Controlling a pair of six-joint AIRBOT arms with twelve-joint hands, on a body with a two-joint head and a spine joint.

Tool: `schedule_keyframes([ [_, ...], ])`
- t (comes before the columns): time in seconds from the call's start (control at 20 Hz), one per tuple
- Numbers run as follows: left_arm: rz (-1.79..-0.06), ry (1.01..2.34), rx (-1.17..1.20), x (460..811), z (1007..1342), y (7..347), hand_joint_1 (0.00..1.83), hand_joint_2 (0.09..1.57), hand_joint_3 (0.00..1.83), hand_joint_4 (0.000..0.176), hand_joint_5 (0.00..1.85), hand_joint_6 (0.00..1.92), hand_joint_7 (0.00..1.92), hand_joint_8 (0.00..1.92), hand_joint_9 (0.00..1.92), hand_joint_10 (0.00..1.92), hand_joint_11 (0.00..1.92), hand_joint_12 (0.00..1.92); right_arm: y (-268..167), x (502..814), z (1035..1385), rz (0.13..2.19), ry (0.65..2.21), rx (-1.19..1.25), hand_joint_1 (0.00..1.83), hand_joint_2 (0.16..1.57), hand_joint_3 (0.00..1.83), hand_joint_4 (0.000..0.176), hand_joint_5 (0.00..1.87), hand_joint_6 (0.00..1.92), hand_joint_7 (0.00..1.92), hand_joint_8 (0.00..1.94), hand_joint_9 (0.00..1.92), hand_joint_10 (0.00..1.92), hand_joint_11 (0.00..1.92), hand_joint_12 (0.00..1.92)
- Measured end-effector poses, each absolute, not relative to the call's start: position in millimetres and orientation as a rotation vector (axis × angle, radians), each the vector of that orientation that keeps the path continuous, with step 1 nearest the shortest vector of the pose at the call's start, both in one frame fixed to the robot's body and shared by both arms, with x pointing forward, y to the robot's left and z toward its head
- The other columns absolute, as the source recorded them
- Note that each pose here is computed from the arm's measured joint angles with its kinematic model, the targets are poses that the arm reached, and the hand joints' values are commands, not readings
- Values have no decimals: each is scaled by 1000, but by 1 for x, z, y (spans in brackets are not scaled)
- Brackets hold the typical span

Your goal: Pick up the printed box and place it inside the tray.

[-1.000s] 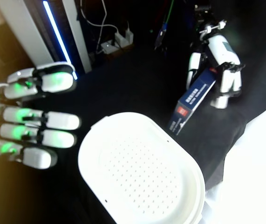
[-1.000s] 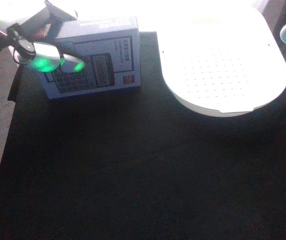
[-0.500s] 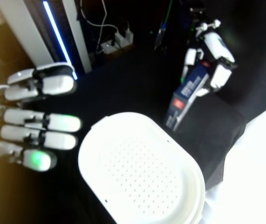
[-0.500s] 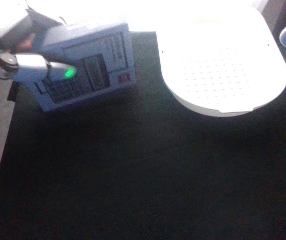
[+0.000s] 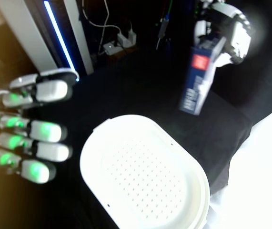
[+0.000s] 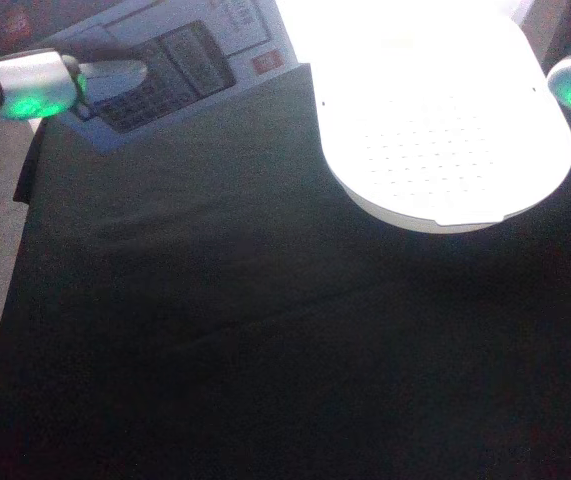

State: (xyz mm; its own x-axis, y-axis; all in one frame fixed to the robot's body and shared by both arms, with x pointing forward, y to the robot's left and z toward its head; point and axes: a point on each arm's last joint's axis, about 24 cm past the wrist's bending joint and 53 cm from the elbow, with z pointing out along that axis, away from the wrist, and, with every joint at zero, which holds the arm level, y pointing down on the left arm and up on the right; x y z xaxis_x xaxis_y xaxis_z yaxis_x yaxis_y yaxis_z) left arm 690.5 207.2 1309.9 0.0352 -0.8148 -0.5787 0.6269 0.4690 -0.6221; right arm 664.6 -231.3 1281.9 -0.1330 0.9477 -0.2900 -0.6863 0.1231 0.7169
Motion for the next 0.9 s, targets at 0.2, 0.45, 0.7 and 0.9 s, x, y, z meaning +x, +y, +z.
schedule_keyframes([
  [0.2,-1176,978,-151,676,1333,189,1272,1105,0,0,1040,660,999,1208,1062,1350,1051,1652,-220,674,1271,1503,902,428,599,720,0,176,0,0,0,0,193,7,32,1045],
  [0.45,-1255,974,-124,671,1328,152,1249,1158,2,0,953,753,885,1417,965,1523,962,1729,-201,687,1265,1545,904,467,613,677,0,176,0,0,36,5,205,9,0,962],
  [0.7,-1316,1012,-140,679,1315,127,1266,1124,0,0,1048,617,936,1315,980,1374,1026,1680,-168,697,1253,1589,954,486,567,629,0,176,0,0,74,3,277,6,0,1076],
  [0.9,-1338,1019,-142,681,1311,118,1263,1133,1,0,1013,672,926,1333,980,1333,1031,1662,-156,701,1253,1610,954,488,576,623,0,176,0,0,84,1,166,0,0,998],
])
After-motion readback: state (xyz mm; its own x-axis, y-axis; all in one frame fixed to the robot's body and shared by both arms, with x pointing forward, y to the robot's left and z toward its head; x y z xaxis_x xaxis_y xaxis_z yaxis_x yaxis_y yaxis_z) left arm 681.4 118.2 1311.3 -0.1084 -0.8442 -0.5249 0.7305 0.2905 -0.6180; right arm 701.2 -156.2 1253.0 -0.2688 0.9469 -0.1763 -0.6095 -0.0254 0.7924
